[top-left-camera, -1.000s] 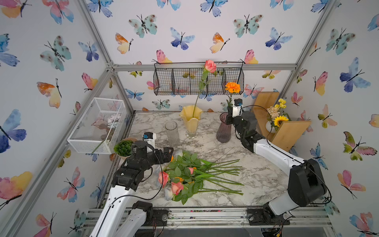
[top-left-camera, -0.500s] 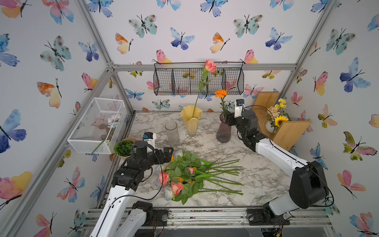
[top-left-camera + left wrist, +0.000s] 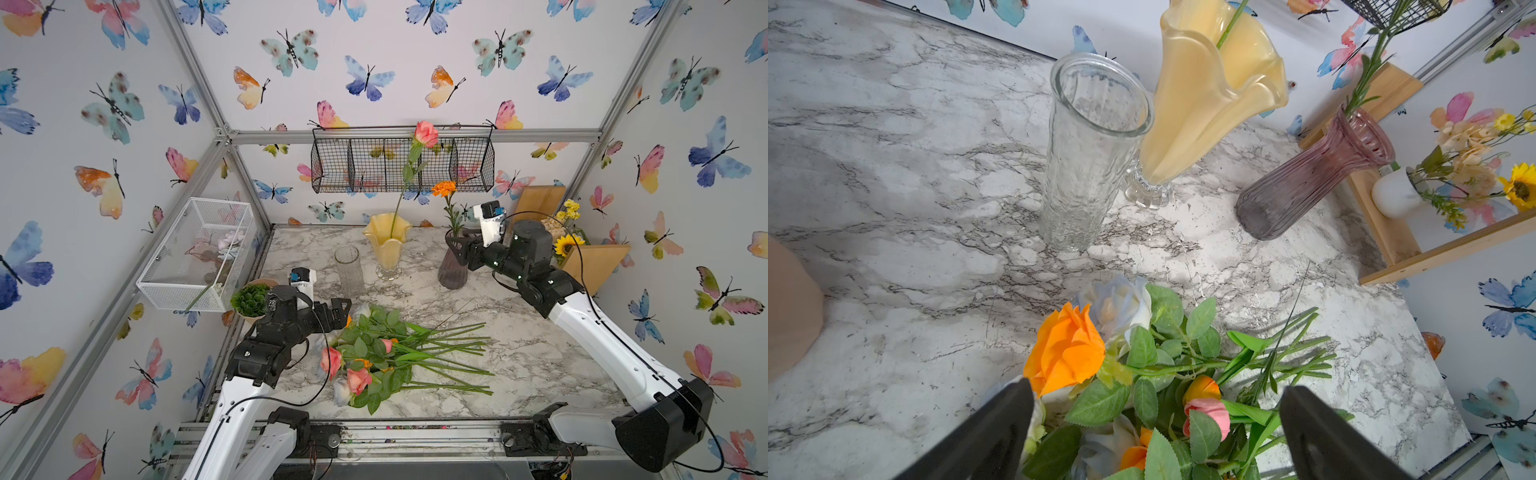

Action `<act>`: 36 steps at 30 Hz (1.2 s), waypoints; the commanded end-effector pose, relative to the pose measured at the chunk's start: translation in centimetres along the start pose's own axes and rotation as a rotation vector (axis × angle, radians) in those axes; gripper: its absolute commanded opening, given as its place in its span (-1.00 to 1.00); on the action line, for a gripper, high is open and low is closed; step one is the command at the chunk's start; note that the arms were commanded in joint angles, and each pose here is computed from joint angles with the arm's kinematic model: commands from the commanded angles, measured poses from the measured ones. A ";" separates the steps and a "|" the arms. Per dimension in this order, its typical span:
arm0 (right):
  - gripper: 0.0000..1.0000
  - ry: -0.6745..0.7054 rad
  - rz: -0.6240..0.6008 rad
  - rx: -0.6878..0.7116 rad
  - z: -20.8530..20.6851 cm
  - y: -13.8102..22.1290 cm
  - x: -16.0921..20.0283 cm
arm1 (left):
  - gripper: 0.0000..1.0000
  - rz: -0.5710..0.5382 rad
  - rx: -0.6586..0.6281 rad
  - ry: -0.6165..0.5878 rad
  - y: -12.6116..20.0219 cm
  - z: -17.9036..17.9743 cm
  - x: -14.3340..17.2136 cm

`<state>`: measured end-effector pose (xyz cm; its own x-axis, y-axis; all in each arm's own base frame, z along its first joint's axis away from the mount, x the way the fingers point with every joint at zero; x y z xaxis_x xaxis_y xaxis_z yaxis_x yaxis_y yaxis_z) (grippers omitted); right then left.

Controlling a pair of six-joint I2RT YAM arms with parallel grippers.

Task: Arrange the flowers in different vases according to their colors
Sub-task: Insert the flower into the vase, then pick up the flower at the center of the board.

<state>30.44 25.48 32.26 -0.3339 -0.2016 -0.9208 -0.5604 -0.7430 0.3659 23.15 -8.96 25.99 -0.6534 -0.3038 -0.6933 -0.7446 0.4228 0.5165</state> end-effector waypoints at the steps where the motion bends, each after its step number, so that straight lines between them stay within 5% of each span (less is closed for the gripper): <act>1: 0.20 -0.019 0.248 -0.127 3.8 -1.3 6.0 | 0.97 -0.012 0.028 -0.013 0.3 -0.5 -0.1; 15: 0.10 0.020 0.526 -0.258 8.1 -6.0 13.5 | 0.97 -0.020 0.006 -0.005 0.2 -0.2 -0.2; 36: 0.05 0.116 0.667 -0.350 11.8 -14.0 18.3 | 0.97 -0.012 -0.002 -0.001 -0.1 0.0 -0.1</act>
<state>23.47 39.02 11.75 -0.4532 -0.7131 -0.5348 -0.0030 -0.5988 0.8009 23.12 -8.93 26.00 -0.6519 -0.3054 -0.6941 -0.7462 0.4213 0.5155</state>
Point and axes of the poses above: each gripper's point midway between its finger pads, its own y axis back along the fingers, its own z axis along the line the jaws close on, x = y × z, the point moved 3 cm from there along y, back along the fingers, and after that the axes turned 7 degrees about y, right-handed, at the moved point
